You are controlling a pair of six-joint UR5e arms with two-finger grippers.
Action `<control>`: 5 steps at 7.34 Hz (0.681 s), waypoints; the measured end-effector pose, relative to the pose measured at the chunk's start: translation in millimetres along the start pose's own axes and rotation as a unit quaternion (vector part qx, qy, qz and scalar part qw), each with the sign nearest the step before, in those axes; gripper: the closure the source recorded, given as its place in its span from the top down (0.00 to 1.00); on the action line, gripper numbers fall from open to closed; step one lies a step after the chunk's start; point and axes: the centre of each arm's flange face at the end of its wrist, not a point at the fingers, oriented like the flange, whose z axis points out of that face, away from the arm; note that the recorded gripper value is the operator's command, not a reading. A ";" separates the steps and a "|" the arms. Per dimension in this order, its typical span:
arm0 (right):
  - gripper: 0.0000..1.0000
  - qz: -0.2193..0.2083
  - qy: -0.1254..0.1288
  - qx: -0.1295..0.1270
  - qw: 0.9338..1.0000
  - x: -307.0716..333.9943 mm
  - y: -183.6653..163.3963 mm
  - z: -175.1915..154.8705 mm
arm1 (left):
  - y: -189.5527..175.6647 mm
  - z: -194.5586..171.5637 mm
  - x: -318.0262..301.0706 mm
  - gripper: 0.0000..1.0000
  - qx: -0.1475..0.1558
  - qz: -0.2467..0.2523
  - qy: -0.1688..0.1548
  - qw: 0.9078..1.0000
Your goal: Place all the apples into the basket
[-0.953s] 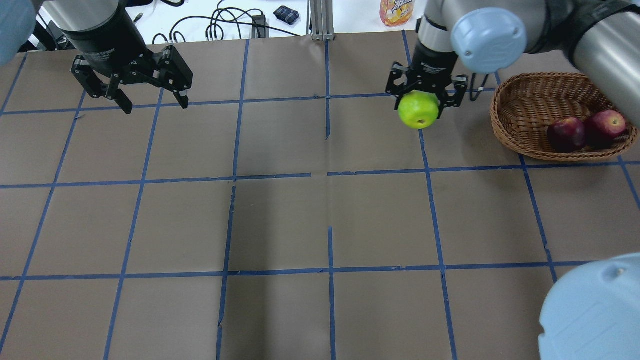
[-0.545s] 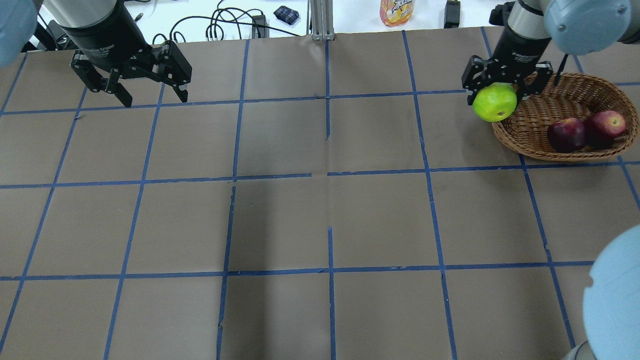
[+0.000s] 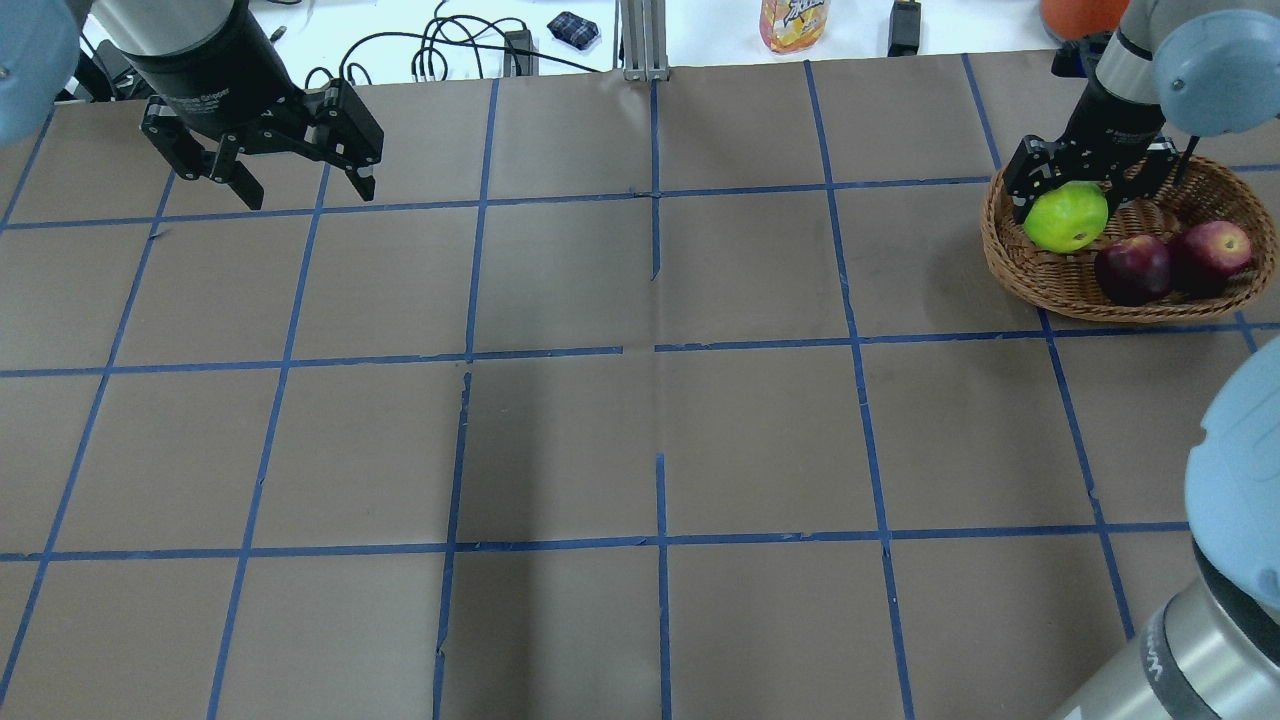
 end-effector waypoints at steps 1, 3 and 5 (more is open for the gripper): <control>0.05 -0.005 0.007 0.011 1.000 8.4 -9.9 12.2 | 0.0 -0.7 -0.4 1.00 0.002 0.000 0.000 1.000; 0.85 -0.009 0.016 0.024 1.000 14.5 -22.0 29.5 | 0.4 1.5 -0.7 1.00 0.002 0.000 0.003 1.000; 1.00 -0.010 0.017 0.022 1.000 15.5 -22.9 33.9 | 1.3 2.1 -1.1 1.00 0.001 0.000 0.001 1.000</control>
